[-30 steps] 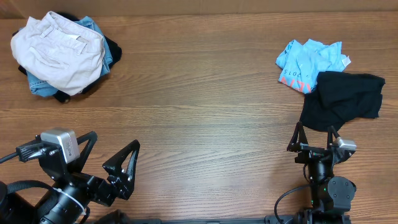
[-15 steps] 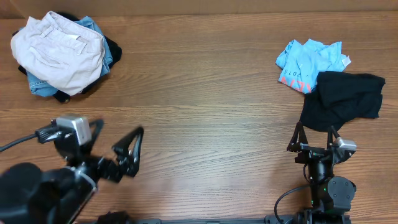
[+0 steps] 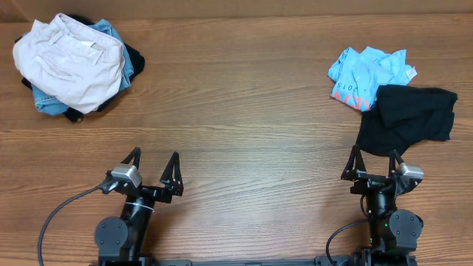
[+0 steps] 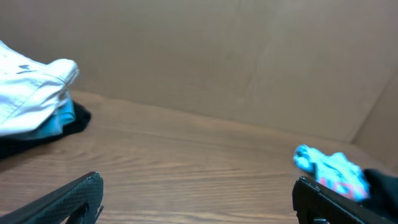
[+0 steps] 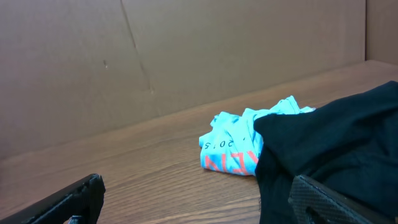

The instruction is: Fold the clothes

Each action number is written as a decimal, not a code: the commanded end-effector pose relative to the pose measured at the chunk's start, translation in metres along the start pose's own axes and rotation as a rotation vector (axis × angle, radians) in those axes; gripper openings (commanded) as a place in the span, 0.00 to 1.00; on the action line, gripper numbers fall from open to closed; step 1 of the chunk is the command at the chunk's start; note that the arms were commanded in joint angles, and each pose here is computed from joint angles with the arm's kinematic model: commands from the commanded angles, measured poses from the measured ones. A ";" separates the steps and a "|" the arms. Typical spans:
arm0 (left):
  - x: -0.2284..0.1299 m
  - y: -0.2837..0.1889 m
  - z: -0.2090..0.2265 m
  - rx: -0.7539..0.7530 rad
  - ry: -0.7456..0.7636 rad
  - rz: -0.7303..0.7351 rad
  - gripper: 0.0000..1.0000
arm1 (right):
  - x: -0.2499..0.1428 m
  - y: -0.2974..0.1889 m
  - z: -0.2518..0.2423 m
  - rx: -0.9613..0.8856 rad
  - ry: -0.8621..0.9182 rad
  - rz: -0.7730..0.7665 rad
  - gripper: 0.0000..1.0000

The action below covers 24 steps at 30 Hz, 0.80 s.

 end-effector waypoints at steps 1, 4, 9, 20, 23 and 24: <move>-0.015 -0.001 0.011 0.103 0.073 0.003 1.00 | -0.002 0.000 -0.001 0.001 -0.004 -0.005 1.00; -0.017 -0.003 0.017 0.136 0.199 0.021 1.00 | -0.002 0.000 -0.001 0.001 -0.004 -0.005 1.00; -0.026 -0.007 0.028 0.219 0.213 0.087 1.00 | -0.002 0.000 -0.001 0.001 -0.004 -0.005 1.00; -0.025 -0.009 0.034 0.255 0.211 0.085 1.00 | -0.002 0.000 -0.001 0.001 -0.004 -0.005 1.00; -0.025 -0.009 0.034 0.255 0.211 0.085 1.00 | -0.002 0.000 -0.001 0.001 -0.004 -0.005 1.00; -0.025 -0.009 0.034 0.255 0.211 0.084 1.00 | -0.002 0.000 -0.001 0.001 -0.004 -0.005 1.00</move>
Point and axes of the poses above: each gripper's point midway between its finger pads, its own y axis out along the fingers, its own z axis along the line the jaws close on, x = y × z, the point moved 8 cm from there along -y, back along the fingers, and after that the axes turned 12 degrees about y, right-handed, at the moved point
